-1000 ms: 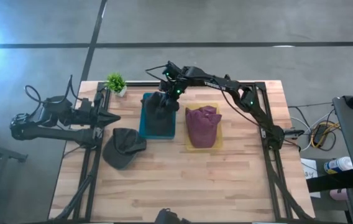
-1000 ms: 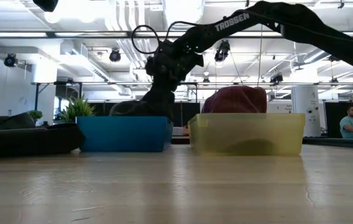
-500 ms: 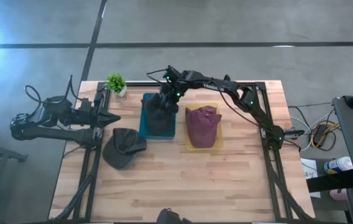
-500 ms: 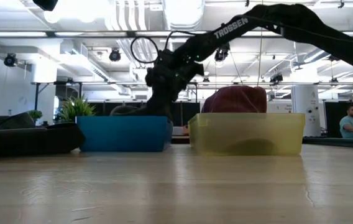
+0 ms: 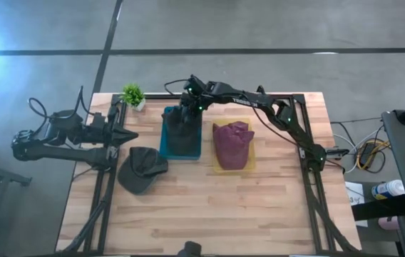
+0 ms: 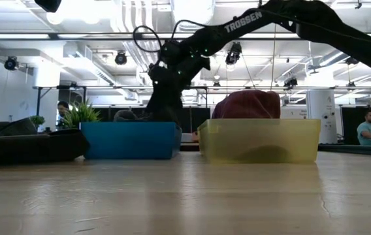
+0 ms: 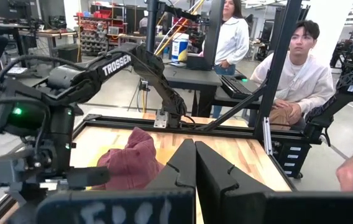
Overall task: Pick & Place hat
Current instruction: Put the top black cap into the blue bin
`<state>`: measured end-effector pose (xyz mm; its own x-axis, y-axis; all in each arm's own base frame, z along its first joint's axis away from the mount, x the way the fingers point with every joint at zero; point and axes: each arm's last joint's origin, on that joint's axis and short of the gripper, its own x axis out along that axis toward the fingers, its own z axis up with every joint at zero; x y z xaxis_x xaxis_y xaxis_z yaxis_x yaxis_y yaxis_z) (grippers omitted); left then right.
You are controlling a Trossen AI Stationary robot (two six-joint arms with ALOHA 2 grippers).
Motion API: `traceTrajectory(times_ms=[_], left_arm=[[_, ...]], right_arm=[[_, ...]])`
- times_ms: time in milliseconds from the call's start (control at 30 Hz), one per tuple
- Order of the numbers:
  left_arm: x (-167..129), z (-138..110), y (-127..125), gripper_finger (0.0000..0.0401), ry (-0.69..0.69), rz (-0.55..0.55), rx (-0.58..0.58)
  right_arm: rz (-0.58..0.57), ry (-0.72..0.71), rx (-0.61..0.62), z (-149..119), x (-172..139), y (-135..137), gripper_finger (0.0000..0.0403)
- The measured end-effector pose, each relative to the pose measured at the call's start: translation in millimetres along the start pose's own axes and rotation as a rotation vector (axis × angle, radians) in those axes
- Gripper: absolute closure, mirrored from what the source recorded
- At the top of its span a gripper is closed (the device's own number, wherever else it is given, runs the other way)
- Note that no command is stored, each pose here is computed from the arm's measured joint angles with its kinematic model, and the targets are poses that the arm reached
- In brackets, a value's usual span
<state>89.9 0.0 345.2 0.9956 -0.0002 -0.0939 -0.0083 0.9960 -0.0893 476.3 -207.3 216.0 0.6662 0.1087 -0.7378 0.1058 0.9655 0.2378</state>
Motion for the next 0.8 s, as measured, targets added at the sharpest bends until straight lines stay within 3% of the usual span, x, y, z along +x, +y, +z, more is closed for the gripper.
traceTrajectory(times_ms=[167,400,533,800], left_arm=[[0,0,0,0.0401,0.0,0.001,0.0],[0,0,0,0.0401,0.0,0.0,0.0],[0,0,0,0.0401,0.0,0.0,0.0],[0,0,0,0.0401,0.0,0.001,0.0]], right_arm=[[-0.093,-0.026,-0.037,10,-13,6,0.022],[-0.095,0.067,0.015,0,-12,5,0.0195],[-0.097,0.091,0.096,-6,-10,4,0.0162],[-0.197,0.091,0.084,-2,-15,5,0.0082]])
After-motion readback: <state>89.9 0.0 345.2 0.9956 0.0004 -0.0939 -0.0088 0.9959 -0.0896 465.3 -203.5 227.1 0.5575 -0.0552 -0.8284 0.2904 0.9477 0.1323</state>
